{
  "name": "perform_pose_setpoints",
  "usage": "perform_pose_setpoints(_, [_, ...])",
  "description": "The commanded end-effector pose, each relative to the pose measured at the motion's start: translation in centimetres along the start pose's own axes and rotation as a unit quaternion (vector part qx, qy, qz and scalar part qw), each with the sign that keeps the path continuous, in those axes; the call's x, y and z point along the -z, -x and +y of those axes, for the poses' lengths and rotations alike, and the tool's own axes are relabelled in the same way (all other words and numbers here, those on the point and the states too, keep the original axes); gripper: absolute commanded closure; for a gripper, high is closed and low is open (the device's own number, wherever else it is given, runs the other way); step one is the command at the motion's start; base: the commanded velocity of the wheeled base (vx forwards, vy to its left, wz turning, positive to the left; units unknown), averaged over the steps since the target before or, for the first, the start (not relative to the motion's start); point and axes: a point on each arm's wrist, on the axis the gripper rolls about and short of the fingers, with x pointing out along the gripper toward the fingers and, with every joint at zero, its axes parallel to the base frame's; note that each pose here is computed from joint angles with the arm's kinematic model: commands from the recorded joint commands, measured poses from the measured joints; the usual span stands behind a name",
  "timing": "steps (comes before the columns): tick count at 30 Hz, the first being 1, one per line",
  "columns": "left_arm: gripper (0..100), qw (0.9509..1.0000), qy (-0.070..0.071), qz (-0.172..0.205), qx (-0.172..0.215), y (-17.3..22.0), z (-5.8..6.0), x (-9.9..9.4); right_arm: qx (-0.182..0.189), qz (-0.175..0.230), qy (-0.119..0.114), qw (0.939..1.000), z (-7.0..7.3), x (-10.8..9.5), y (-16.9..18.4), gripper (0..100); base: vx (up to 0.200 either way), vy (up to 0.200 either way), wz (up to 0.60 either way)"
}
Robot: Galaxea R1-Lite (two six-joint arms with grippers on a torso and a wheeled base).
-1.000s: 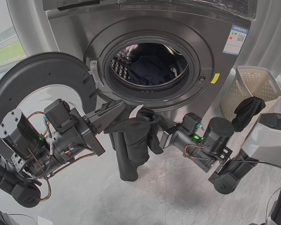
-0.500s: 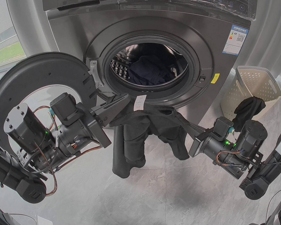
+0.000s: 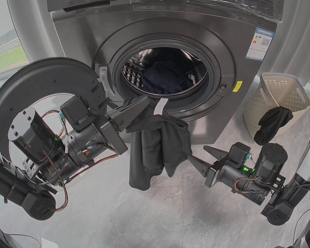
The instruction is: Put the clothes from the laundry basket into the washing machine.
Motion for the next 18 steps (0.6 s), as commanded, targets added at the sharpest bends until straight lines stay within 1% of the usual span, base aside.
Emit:
perform_pose_setpoints(1, [100,1.0,0.001,0.002,0.001,0.1,-0.1,0.1,-0.007,0.022,0.0,0.9997,0.0,1.2,-0.4,0,0.0,0.0,0.0])
perform_pose_setpoints(5, [100,1.0,0.003,0.006,0.006,0.1,-0.5,0.3,-0.033,0.05,0.007,0.9982,-0.4,2.3,-0.2,0,0.0,0.0,0.0])
perform_pose_setpoints(6, [100,1.0,0.003,0.007,0.006,0.2,-0.5,0.3,-0.034,0.051,0.007,0.9981,-0.5,2.4,-0.2,0,0.0,0.0,0.0])
perform_pose_setpoints(7, [100,0.9999,0.005,0.009,0.008,0.3,-0.6,0.4,-0.043,0.055,0.009,0.9975,-0.6,2.6,-0.5,0,0.0,0.0,0.0])
perform_pose_setpoints(9, [100,0.9999,0.004,0.01,0.007,0.3,-0.7,0.4,-0.045,0.052,0.01,0.9976,-0.6,2.5,-0.6,0,0.0,0.0,0.0])
perform_pose_setpoints(12, [100,0.9999,0.006,0.014,0.005,0.6,-0.7,0.5,-0.048,0.02,0.014,0.9986,-0.5,1.4,-1.8,0,0.0,0.0,0.0])
perform_pose_setpoints(13, [100,0.9999,0.006,0.014,0.005,0.6,-0.7,0.5,-0.047,0.018,0.014,0.9986,-0.5,1.4,-1.9,0,0.0,0.0,0.0])
perform_pose_setpoints(14, [100,0.9999,0.005,0.013,0.005,0.6,-0.7,0.5,-0.044,-0.001,0.017,0.9989,-0.6,0.7,-2.6,0,0.0,0.0,0.0])
perform_pose_setpoints(15, [100,0.9999,0.005,0.013,0.005,0.6,-0.7,0.5,-0.042,-0.006,0.018,0.9989,-0.8,0.5,-2.8,0,0.0,0.0,0.0])
perform_pose_setpoints(18, [100,0.9999,0.005,0.013,0.006,0.6,-0.7,0.5,-0.02,-0.034,0.036,0.9986,-2.5,-0.2,-4.4,0,0.0,0.0,0.0])
